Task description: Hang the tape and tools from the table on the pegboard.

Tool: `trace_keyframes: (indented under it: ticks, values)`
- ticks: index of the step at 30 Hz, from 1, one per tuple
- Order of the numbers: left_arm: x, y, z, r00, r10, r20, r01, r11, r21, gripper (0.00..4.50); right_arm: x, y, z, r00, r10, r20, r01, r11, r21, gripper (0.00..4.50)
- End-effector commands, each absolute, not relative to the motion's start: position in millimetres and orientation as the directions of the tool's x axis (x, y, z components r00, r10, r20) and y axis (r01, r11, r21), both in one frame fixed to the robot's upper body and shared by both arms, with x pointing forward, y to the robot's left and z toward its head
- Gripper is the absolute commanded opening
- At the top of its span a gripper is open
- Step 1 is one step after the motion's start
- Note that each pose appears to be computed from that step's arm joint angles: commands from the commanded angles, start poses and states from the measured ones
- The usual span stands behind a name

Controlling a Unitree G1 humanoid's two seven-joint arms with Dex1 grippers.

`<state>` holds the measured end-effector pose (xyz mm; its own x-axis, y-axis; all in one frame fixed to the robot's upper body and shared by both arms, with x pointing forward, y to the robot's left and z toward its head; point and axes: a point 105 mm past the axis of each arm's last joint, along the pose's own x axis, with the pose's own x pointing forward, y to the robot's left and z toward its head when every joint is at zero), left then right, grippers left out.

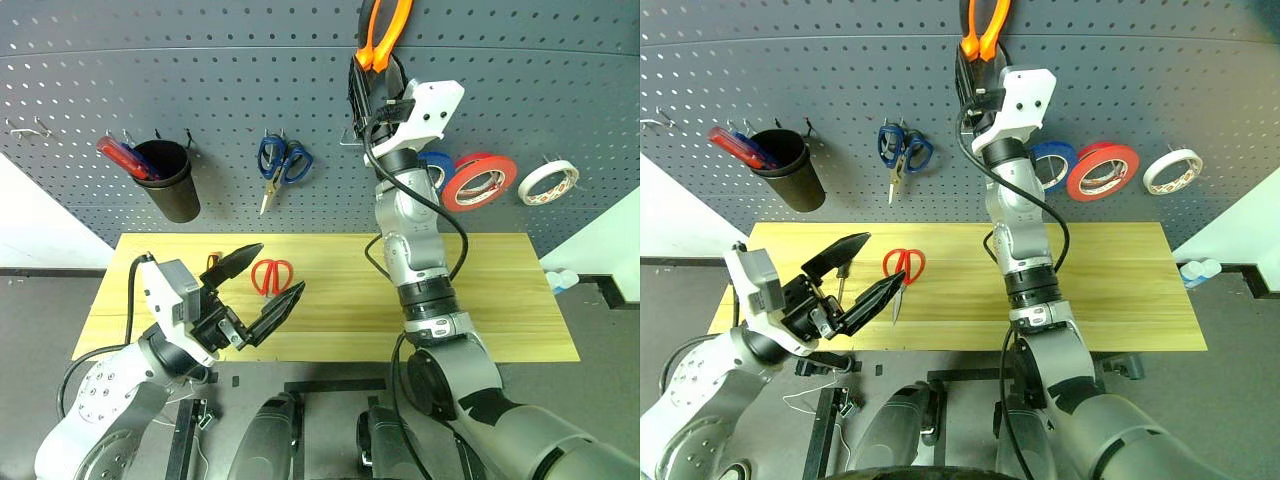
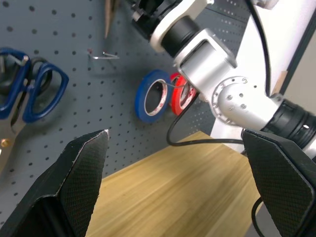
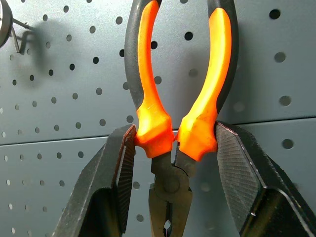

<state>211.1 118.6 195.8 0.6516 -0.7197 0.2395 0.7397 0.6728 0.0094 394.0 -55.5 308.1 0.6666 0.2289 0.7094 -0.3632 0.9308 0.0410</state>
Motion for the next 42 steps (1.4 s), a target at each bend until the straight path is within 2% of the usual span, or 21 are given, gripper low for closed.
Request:
trace_keyframes:
  ticks: [1, 21, 42]
  values:
    - [203, 119, 206, 0.639, -0.726, 0.256, 0.744, 0.668, 0.038, 4.5, 384, -49, 331, 0.597, 0.215, 0.773, -0.378, 0.925, 0.034, 2.11]
    - [193, 121, 212, 0.641, -0.734, 0.224, 0.75, 0.661, 0.02, 4.5, 392, -54, 320, 0.615, 0.186, 0.766, -0.355, 0.933, 0.059, 2.11]
    - [196, 118, 210, 0.63, -0.743, 0.227, 0.761, 0.649, 0.01, 4.5, 397, -67, 313, 0.637, 0.187, 0.748, -0.313, 0.949, 0.029, 2.11]
